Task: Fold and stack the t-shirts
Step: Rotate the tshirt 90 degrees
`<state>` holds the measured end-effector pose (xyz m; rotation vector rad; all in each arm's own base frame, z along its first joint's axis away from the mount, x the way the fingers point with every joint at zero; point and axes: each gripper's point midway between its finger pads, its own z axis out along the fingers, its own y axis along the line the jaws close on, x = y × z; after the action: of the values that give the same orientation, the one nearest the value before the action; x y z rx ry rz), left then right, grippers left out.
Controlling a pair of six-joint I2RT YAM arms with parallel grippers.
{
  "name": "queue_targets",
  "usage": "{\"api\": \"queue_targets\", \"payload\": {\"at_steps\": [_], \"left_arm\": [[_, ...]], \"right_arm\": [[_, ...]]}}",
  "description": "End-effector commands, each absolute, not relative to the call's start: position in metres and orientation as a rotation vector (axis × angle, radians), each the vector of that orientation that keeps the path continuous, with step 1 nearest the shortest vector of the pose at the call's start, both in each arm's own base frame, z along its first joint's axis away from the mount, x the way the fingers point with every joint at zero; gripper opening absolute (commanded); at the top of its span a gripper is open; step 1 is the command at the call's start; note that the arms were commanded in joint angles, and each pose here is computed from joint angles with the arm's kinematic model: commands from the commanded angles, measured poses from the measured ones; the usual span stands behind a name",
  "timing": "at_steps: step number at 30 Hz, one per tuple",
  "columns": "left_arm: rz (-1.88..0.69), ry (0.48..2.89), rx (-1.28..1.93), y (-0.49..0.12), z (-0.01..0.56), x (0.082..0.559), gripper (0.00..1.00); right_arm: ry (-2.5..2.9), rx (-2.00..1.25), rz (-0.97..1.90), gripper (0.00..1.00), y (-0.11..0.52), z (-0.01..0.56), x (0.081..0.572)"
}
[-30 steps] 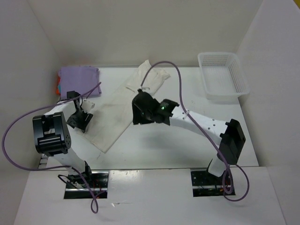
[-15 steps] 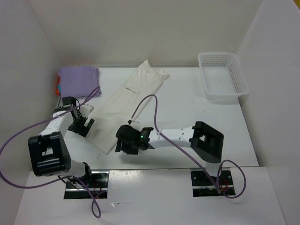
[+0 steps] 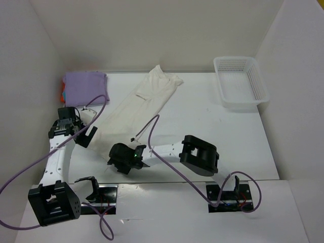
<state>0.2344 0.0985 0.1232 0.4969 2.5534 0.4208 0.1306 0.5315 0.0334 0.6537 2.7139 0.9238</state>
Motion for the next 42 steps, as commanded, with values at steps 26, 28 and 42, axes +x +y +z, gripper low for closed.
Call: {"api": "queue_targets", "payload": {"at_steps": [26, 28, 42], "left_arm": [[0.423, 2.417, 0.983, 0.084, 0.146, 0.222, 1.0], [0.432, 2.417, 1.013, 0.082, 0.147, 0.218, 1.0], [0.608, 2.291, 1.386, 0.063, 0.173, 0.19, 1.0]], "right_arm": [[2.786, 0.92, 0.571, 0.0, 0.359, -0.019, 0.103], [2.827, 0.853, 0.501, 0.0, 0.329, -0.021, 0.09], [2.866, 0.455, 0.392, 0.55, 0.22, 0.015, 0.059]]}}
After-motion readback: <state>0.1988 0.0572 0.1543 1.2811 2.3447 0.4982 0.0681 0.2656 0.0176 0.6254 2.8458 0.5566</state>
